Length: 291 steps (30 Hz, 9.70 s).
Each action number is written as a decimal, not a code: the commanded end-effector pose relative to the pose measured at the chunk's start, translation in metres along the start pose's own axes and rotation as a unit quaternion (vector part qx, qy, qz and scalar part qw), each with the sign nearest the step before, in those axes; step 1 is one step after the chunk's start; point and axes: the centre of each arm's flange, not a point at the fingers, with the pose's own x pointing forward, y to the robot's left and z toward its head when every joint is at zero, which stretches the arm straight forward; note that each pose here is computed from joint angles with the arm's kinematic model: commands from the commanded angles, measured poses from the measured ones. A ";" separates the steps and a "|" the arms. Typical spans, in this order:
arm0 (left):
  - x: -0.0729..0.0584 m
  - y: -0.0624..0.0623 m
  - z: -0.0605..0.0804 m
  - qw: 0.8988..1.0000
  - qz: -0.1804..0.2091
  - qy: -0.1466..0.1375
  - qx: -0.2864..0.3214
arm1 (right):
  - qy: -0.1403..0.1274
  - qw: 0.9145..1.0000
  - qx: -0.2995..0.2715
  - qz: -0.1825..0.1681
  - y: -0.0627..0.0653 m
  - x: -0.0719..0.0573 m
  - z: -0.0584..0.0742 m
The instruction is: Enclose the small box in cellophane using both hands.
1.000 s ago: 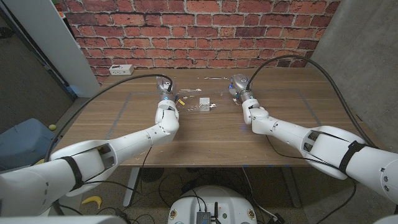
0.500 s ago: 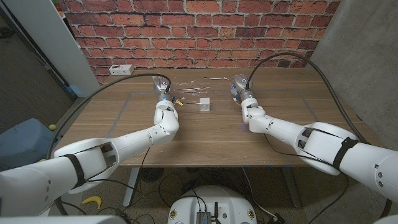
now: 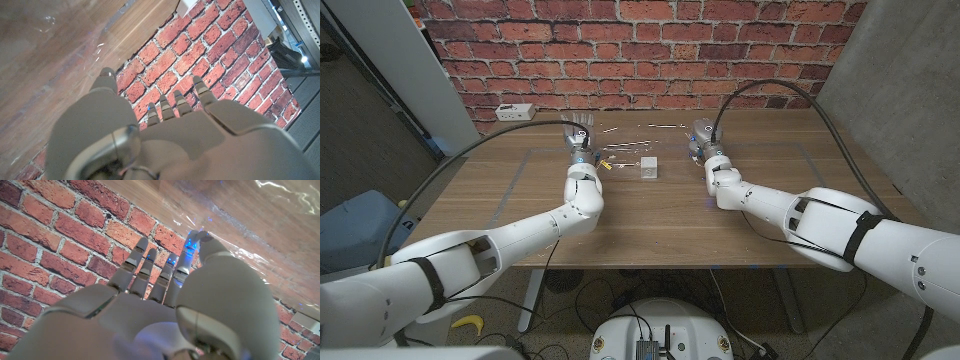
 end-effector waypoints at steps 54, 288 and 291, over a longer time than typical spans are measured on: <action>0.016 -0.022 0.005 0.961 -0.212 -0.150 -0.092 | 0.070 0.989 0.126 0.003 -0.043 -0.026 -0.025; 0.006 -0.040 -0.009 0.943 -0.278 -0.149 -0.107 | -0.446 0.883 -0.091 -0.114 -0.081 -0.014 0.190; 0.003 -0.033 -0.019 0.947 -0.270 -0.132 -0.111 | -0.443 0.885 -0.094 -0.108 -0.080 -0.013 0.190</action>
